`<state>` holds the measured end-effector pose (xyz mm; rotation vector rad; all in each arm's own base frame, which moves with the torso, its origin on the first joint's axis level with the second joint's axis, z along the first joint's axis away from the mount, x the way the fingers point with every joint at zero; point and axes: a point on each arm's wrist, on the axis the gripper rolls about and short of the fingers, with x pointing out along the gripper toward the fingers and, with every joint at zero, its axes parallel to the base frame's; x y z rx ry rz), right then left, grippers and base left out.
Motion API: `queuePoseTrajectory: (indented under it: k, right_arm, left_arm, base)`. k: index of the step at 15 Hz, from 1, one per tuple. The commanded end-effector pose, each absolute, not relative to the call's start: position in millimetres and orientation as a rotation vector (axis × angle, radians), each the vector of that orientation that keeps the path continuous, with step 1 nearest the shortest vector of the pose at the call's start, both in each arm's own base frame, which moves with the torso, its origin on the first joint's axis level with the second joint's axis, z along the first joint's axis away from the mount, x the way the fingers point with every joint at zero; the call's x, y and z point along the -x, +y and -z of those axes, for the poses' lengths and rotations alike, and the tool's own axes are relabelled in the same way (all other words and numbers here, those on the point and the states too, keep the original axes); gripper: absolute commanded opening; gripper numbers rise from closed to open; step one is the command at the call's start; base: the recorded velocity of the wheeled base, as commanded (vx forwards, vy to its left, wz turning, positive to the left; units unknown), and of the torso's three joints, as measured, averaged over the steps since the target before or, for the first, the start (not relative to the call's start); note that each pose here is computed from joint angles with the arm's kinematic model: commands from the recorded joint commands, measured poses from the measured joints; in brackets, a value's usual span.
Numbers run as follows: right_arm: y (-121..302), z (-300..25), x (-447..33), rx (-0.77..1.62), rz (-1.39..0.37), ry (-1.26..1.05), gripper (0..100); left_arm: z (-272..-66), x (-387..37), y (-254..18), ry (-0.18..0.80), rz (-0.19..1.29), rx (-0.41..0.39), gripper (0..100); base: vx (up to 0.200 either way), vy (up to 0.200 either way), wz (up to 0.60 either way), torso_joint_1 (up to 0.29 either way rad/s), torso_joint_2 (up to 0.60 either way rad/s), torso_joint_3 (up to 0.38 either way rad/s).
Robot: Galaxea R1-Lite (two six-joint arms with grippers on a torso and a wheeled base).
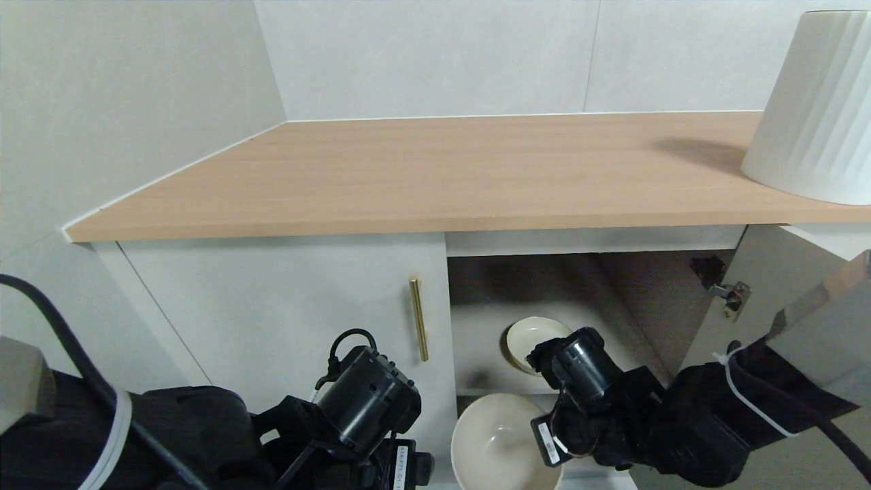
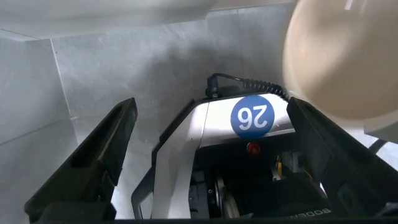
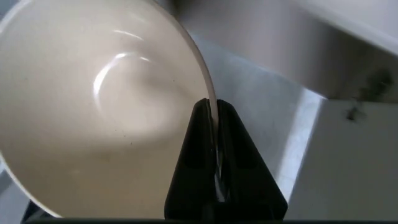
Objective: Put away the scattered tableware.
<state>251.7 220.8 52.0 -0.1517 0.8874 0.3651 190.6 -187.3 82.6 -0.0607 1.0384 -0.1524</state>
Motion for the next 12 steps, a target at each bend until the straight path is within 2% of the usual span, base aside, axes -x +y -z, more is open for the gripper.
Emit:
queuePoseTrajectory:
  k: [1, 9, 12]
  right_arm:
    - [212, -53, -277, 0.077, -0.275, 0.871, 0]
    - [201, -75, -326, -0.295, -0.074, 0.774, 0]
    - [197, -71, -339, -0.351, -0.015, 0.755, 0]
  left_arm:
    - [-83, -191, -187, 1.036, 0.152, 0.062, 100]
    - [-84, -190, -187, 1.037, 0.151, 0.061, 100]
    - [-83, -190, -187, 1.039, 0.15, 0.059, 100]
  base:
    - [0.0, 0.0, 0.0, 0.0, 0.0, 0.0]
    - [0.0, 0.0, 0.0, 0.0, 0.0, 0.0]
    - [0.0, 0.0, 0.0, 0.0, 0.0, 0.0]
